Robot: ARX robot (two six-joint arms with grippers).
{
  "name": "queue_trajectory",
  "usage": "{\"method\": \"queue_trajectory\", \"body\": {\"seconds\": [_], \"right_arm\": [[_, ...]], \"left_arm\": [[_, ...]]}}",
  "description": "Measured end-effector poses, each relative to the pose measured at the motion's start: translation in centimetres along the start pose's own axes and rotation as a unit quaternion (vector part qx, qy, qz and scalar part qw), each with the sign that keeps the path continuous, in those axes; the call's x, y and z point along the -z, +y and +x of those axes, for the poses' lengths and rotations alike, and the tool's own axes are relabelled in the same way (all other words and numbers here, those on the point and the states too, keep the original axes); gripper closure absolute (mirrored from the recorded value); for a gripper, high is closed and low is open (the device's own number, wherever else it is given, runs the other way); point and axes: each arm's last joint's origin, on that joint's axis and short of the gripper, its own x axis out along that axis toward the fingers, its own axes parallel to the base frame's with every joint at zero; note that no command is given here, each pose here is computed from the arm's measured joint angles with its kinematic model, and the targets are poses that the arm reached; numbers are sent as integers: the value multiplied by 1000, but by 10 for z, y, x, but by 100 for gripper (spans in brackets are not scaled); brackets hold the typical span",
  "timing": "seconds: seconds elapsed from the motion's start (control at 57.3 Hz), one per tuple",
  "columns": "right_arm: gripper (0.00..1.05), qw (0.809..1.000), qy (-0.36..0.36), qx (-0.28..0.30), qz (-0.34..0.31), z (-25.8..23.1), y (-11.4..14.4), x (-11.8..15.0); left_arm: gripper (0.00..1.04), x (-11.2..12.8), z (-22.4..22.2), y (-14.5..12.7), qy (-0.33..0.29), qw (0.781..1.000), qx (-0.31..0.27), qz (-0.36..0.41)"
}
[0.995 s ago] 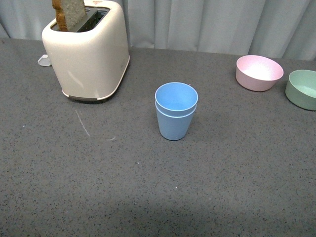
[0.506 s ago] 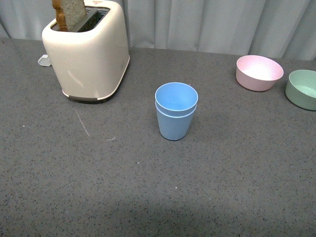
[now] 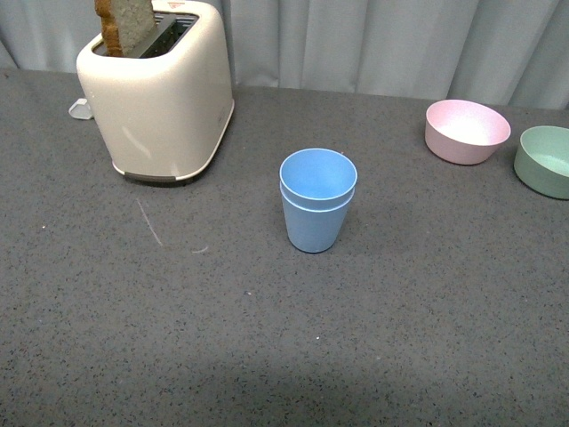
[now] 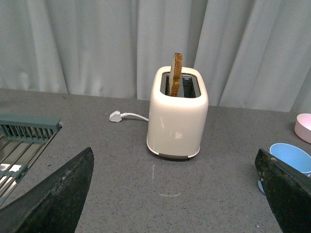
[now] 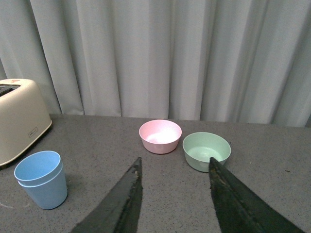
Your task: Stack blue cups with both arms
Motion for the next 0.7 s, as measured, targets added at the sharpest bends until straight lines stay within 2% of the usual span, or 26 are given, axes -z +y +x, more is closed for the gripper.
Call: {"method": "queue_trajectory", "body": {"seconds": [0.122,0.244,0.698], "right_arm": [[28,1000,0,0,0,0,0,0],[8,1000,0,0,0,0,0,0],[10,1000,0,0,0,0,0,0]], "left_arm": [[7,0,0,0,0,1000,0,0],[7,0,0,0,0,1000,0,0],[7,0,0,0,0,1000,0,0]]}}
